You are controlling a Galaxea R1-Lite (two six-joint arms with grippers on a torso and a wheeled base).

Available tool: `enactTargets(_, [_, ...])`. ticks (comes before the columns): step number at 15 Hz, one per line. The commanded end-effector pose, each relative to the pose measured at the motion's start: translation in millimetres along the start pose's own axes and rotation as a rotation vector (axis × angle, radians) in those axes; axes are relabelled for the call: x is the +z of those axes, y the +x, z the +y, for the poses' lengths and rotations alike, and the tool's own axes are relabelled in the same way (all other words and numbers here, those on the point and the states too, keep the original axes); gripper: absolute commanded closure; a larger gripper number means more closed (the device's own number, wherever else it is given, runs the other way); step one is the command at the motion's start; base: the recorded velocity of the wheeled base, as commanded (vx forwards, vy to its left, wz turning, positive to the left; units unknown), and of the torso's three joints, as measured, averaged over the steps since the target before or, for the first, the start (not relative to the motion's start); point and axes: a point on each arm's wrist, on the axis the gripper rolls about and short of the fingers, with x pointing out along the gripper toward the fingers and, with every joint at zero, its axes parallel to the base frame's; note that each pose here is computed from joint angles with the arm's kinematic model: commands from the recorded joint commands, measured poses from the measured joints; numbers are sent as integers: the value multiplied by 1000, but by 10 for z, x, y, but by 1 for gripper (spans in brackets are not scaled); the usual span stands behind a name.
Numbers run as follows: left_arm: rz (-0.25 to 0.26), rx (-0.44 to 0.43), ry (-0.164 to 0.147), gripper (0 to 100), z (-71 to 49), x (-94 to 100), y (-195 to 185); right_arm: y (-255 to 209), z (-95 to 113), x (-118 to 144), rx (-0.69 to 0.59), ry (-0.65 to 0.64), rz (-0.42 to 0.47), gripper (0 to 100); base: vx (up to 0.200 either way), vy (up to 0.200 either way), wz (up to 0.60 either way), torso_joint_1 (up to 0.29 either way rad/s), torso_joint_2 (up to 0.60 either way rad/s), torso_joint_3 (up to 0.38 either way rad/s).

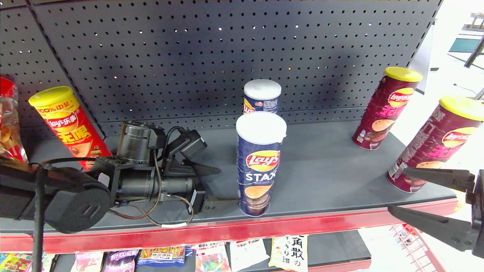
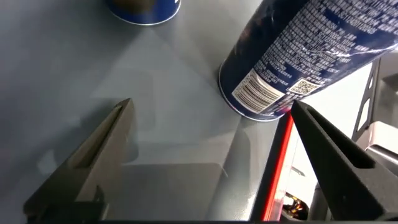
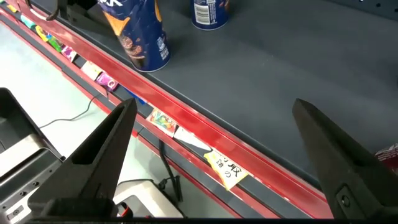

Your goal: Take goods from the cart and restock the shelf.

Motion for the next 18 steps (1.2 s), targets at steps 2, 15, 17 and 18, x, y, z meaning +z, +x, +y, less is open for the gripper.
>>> enactTargets(2, [-3,0,3,0,13,14,19,3,-1,1,1,0,0,0,0,0,0,0,0,0])
enactTargets(15, [-41,153,-21,0,82,-96,-474,-39,31,-132,-5,11,25,0,0,0,0,0,0,0])
enactTargets(17, [-72,300,-13,0,-5,-84,-791,-116,30,-213,-105,16,37,0,0,0,0,0,0,0])
enactTargets(18, [-86,399,-6,0,-98,-69,-935,-149,29,-256,-183,15,45,0,0,0,0,0,0,0])
